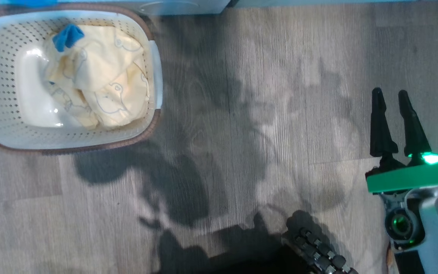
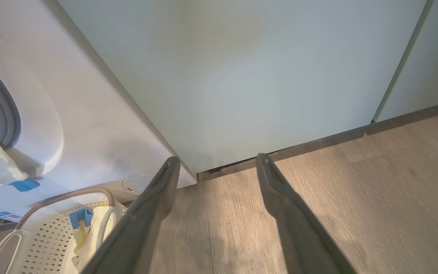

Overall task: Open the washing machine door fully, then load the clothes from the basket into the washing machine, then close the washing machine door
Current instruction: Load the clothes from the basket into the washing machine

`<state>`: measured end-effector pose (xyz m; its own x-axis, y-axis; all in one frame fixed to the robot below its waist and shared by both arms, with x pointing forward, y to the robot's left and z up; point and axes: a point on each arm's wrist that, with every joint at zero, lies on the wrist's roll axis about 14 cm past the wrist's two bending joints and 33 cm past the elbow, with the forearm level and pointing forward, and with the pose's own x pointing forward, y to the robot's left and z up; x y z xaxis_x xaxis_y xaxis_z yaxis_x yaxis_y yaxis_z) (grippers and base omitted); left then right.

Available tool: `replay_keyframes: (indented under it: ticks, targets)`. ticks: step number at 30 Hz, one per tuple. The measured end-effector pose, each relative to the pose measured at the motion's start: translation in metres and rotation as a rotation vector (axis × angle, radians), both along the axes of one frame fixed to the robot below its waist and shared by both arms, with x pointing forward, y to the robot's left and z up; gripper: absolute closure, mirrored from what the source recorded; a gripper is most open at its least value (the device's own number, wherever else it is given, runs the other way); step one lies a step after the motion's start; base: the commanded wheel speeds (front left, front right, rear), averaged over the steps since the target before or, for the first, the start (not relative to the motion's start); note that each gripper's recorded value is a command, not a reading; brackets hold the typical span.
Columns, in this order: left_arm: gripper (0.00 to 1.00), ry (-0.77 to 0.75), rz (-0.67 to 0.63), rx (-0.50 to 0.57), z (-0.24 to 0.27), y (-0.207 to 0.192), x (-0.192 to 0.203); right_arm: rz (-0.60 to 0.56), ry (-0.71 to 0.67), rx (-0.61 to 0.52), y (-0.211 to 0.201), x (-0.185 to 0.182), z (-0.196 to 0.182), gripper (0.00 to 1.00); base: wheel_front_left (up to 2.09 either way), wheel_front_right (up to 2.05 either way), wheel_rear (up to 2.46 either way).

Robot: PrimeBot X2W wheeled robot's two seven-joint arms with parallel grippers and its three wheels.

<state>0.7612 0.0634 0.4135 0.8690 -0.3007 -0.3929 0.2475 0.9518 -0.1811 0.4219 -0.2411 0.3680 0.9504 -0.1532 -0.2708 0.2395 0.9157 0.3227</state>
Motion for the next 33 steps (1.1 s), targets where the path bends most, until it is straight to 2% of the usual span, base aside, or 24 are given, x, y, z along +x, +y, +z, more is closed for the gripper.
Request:
replay_keyframes:
  ticks: [18, 26, 33]
  targets:
    - [1.00, -0.366, 0.139, -0.195, 0.051, 0.001, 0.069, 0.007, 0.057, -0.009, -0.004, 0.013, -0.029, 0.00, 0.00, 0.00, 0.00]
    - [1.00, -0.490, 0.193, -0.264, 0.061, 0.004, 0.081, 0.007, 0.079, -0.012, -0.005, 0.012, -0.037, 0.00, 0.00, 0.00, 0.00]
    - [1.00, -0.610, 0.214, -0.321, 0.094, 0.007, 0.084, 0.009, 0.075, -0.011, -0.005, 0.015, -0.037, 0.00, 0.00, 0.00, 0.00]
